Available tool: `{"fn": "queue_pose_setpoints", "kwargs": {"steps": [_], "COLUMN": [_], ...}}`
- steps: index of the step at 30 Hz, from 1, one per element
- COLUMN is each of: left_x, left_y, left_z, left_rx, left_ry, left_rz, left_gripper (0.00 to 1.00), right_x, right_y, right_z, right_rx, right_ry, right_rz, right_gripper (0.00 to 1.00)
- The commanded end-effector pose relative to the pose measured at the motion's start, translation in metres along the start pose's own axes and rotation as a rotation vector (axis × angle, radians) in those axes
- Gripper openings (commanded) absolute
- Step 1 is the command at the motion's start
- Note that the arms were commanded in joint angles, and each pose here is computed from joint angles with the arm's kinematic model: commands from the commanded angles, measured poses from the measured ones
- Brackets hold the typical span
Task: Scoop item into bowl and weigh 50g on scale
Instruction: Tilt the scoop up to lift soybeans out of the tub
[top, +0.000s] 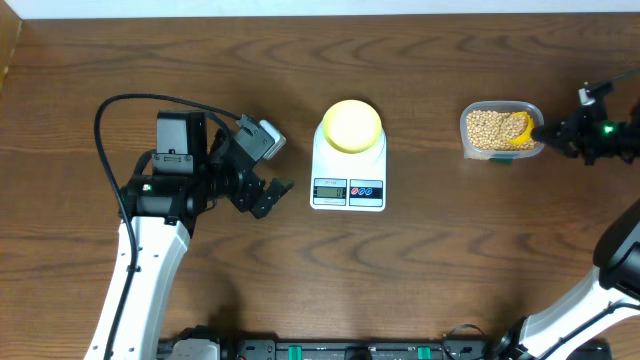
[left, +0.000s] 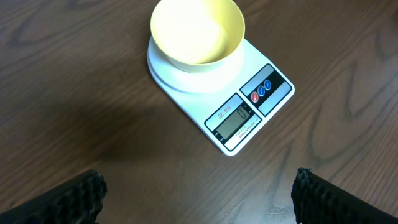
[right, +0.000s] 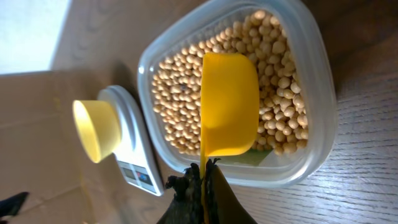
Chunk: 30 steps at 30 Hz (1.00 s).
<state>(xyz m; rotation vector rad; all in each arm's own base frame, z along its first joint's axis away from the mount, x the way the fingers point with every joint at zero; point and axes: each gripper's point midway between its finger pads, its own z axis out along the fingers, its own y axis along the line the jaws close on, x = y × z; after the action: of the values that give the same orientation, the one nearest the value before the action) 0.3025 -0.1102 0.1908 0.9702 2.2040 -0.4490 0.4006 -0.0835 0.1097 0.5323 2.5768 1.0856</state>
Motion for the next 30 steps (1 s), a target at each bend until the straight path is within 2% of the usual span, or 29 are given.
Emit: {"fn": "queue_pose_setpoints", "kwargs": {"steps": [1, 7, 14, 25, 30], "left_x": [0.006, 0.006, 0.006, 0.006, 0.006], "left_y": [0.001, 0.001, 0.001, 0.001, 0.001], "left_z": [0.002, 0.002, 0.002, 0.002, 0.002], "left_rx": [-0.004, -0.004, -0.004, -0.004, -0.004], "left_ry": [0.015, 0.015, 0.014, 0.015, 0.015], "left_rz": [-0.012, -0.011, -0.011, -0.011, -0.012], "left_gripper": [0.98, 0.98, 0.98, 0.98, 0.98], "right_x": [-0.003, -0.005, -0.002, -0.001, 0.005], "right_y": [0.010, 0.004, 0.020, 0.042, 0.056], "right_z": [-0.008, -0.020, -0.027, -0.032, -0.019], "right_rx": [-0.131, -0.156, -0.266, -0.385, -0.399], "right_ry": [-0.027, -0.052, -0.055, -0.070, -0.029], "right_rz": [0.022, 0.052, 0.064, -0.002, -0.024], "right_gripper": [0.01, 0.01, 0.01, 0.01, 0.01]}}
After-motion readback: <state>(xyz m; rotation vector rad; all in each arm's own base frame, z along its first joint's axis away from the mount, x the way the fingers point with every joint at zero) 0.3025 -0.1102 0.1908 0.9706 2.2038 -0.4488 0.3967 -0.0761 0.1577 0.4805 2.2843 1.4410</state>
